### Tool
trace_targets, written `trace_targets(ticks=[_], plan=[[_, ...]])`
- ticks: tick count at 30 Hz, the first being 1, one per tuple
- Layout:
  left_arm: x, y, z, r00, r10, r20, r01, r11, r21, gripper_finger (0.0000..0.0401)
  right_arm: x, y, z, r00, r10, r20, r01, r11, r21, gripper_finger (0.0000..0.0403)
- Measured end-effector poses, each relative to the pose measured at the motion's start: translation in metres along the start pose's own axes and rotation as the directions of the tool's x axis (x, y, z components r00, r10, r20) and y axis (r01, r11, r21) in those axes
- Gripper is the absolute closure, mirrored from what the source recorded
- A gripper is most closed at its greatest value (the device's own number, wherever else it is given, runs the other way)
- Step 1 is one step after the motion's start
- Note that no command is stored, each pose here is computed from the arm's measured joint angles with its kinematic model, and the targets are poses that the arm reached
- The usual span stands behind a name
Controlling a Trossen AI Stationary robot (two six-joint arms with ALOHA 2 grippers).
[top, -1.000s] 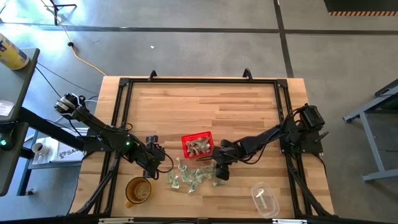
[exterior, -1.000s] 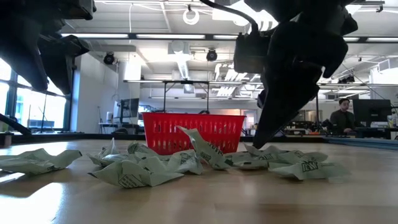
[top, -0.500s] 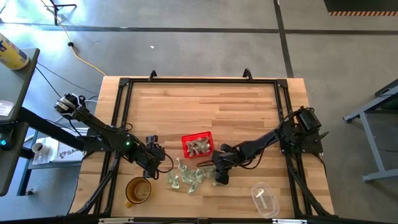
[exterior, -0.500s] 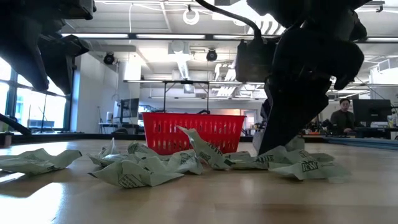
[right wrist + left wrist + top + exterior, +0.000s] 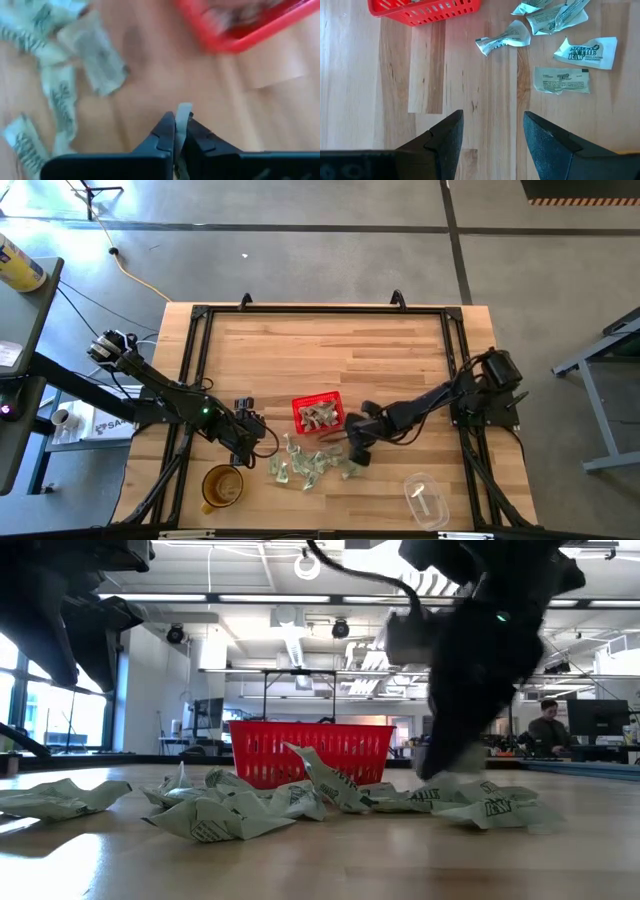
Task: Pick and place Stevia / Truvia into bins
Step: Put the stevia packet into the orange basket
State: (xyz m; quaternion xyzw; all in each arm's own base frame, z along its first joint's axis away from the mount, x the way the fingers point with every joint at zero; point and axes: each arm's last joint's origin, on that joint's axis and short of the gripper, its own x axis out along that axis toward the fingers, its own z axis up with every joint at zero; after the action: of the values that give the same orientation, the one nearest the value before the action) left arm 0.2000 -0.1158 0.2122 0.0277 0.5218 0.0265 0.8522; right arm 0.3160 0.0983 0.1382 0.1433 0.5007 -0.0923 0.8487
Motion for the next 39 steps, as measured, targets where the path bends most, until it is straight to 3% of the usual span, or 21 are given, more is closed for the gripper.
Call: trace_targets(ticks=[3, 7, 10, 13, 17, 20, 24, 27, 28, 30, 32, 35, 37, 39], plan=[[0.000, 0.000, 0.000, 1.000, 0.000, 0.000, 0.000, 1.000, 0.000, 0.0162, -0.020, -0.009, 0.016, 0.995, -0.035, 0.092, 0.030, 0.998, 0.059, 0.0381], [0.000, 0.000, 0.000, 1.000, 0.000, 0.000, 0.000, 1.000, 0.000, 0.0162, -0.054, -0.022, 0.049, 0.960, -0.132, 0.245, 0.115, 0.990, 0.085, 0.0395], [0.000, 0.000, 0.000, 1.000, 0.013, 0.006, -0.013, 1.000, 0.000, 0.0162, -0.069, -0.027, 0.081, 0.929, -0.008, 0.369, 0.009, 1.000, 0.000, 0.0391], [0.000, 0.001, 0.001, 0.999, 0.038, 0.020, -0.038, 0.999, 0.000, 0.0162, -0.055, -0.035, 0.096, 0.934, 0.133, 0.331, -0.120, 0.991, -0.060, 0.0366], [0.000, 0.001, 0.001, 0.999, 0.041, 0.023, -0.041, 0.999, -0.007, 0.0162, -0.019, -0.046, 0.097, 0.962, 0.169, 0.215, -0.182, 0.982, 0.044, 0.0327], [0.000, 0.001, 0.001, 0.999, 0.042, 0.023, -0.042, 0.999, -0.025, 0.0162, -0.009, -0.048, 0.101, 0.965, 0.169, 0.201, -0.198, 0.971, 0.134, 0.0289], [0.000, 0.001, 0.002, 0.999, 0.039, 0.031, -0.037, 0.997, -0.067, 0.0162, -0.022, -0.052, 0.118, 0.956, 0.145, 0.254, -0.207, 0.949, 0.237, 0.0224], [0.005, 0.004, 0.005, 0.999, 0.038, 0.020, -0.032, 0.969, -0.245, 0.0162, -0.043, -0.058, 0.124, 0.963, 0.027, 0.269, -0.090, 0.970, 0.225, 0.0174], [0.009, 0.006, 0.007, 1.000, 0.024, 0.006, -0.021, 0.943, -0.332, 0.0162, -0.050, -0.059, 0.123, 0.966, -0.031, 0.256, -0.024, 0.978, 0.209, 0.0158], [0.016, 0.013, 0.011, 0.999, -0.028, -0.045, 0.000, 0.852, -0.523, 0.0162, -0.061, -0.061, 0.114, 0.972, -0.151, 0.180, 0.120, 0.978, 0.172, 0.0129], [0.025, 0.017, 0.014, 0.994, -0.076, -0.077, 0.000, 0.709, -0.705, 0.0162, -0.067, -0.064, 0.099, 0.970, -0.236, 0.061, 0.225, 0.964, 0.143, 0.0106], [0.035, 0.020, 0.028, 0.993, -0.114, 0.004, 0.057, 0.465, -0.884, 0.0162, -0.071, -0.071, 0.076, 0.936, -0.325, -0.135, 0.338, 0.936, 0.093, 0.0082], [0.043, 0.016, 0.039, 0.990, -0.090, 0.105, 0.131, 0.382, -0.915, 0.0162, -0.071, -0.075, 0.060, 0.901, -0.382, -0.206, 0.400, 0.915, 0.051, 0.0075], [0.052, 0.013, 0.045, 0.991, -0.045, 0.129, 0.137, 0.353, -0.926, 0.0162, -0.068, -0.079, 0.045, 0.883, -0.403, -0.239, 0.419, 0.908, 0.020, 0.0073]])
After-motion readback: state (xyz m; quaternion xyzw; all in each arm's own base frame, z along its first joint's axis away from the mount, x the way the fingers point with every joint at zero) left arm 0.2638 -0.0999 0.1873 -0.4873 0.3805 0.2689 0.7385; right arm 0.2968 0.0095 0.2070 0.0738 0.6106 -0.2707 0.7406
